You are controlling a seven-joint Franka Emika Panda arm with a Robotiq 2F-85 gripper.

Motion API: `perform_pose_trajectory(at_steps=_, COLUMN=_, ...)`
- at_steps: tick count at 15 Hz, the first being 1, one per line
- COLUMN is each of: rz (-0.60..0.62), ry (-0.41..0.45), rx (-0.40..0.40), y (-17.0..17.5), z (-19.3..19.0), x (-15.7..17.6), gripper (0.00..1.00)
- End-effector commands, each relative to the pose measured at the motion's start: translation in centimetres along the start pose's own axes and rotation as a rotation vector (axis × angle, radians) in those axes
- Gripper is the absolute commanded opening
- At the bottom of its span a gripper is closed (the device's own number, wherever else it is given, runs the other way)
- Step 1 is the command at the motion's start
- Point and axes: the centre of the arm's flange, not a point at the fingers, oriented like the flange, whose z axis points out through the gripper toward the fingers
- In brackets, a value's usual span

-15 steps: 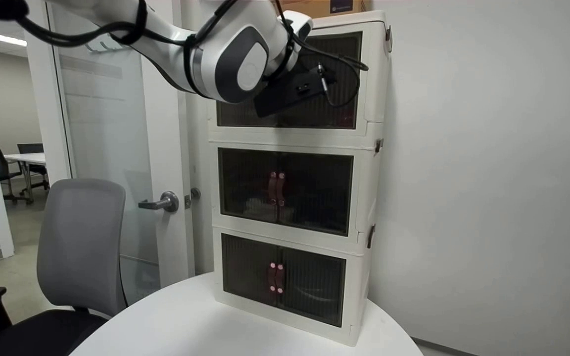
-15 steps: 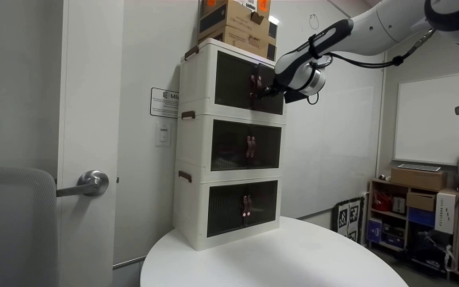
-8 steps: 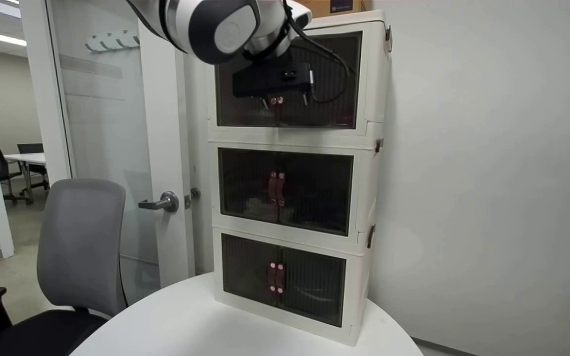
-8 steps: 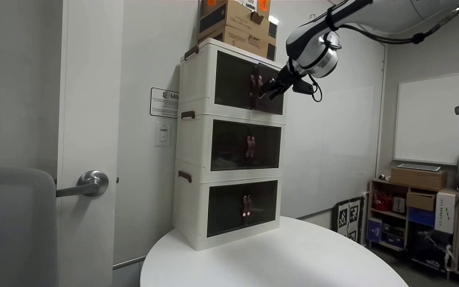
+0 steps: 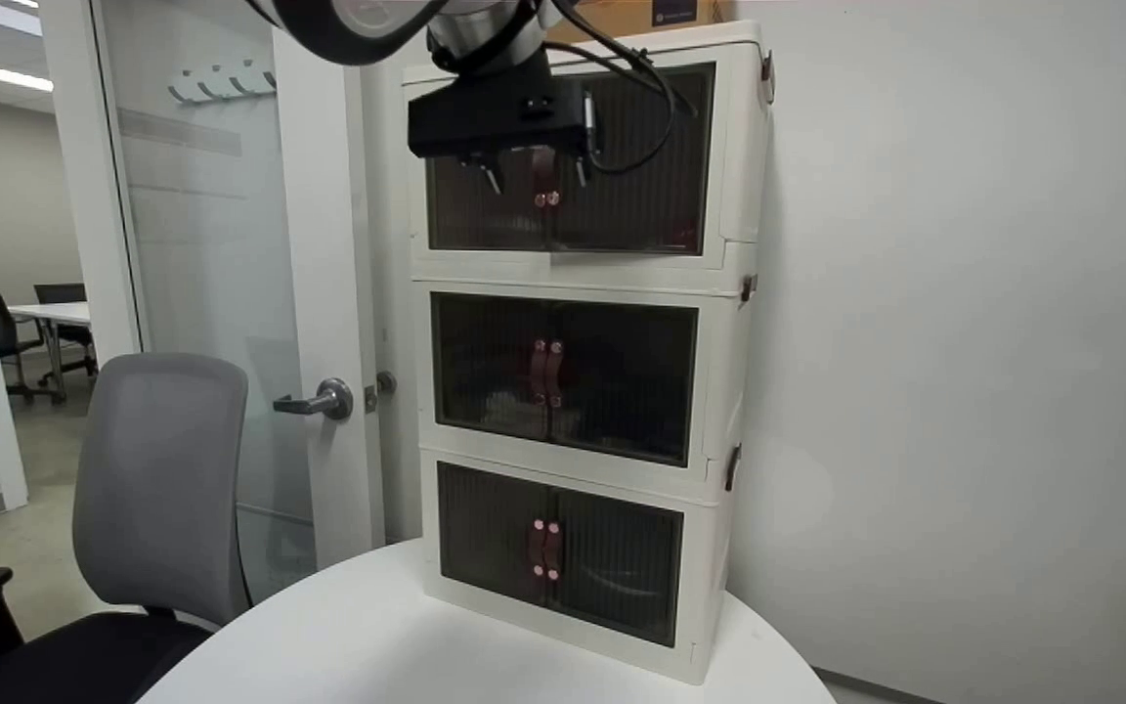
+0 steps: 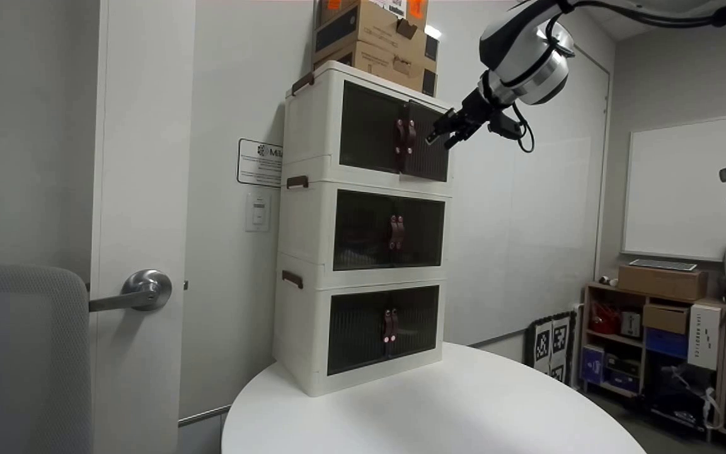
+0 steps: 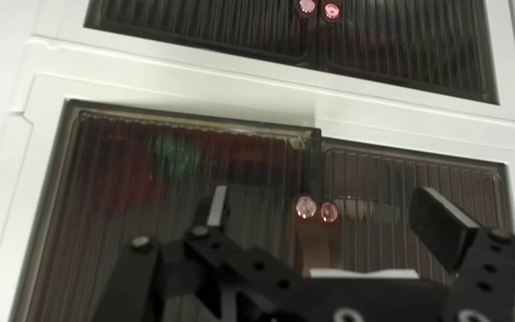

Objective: Close the open upper cabinet

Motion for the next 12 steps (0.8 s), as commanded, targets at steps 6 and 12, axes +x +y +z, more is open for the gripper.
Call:
perform_pose_trajectory(at_steps=6, rz=-0.102, ry=0.274, rx=-0.090, y=-3.9, z=-5.7, x=3.4, gripper=1.00)
perform_pose_trajectory(at_steps=12, rz=-0.165, ry=0.351, rx=-0.147, y=-4.8, z=-4.5, x=4.5, gripper=1.00)
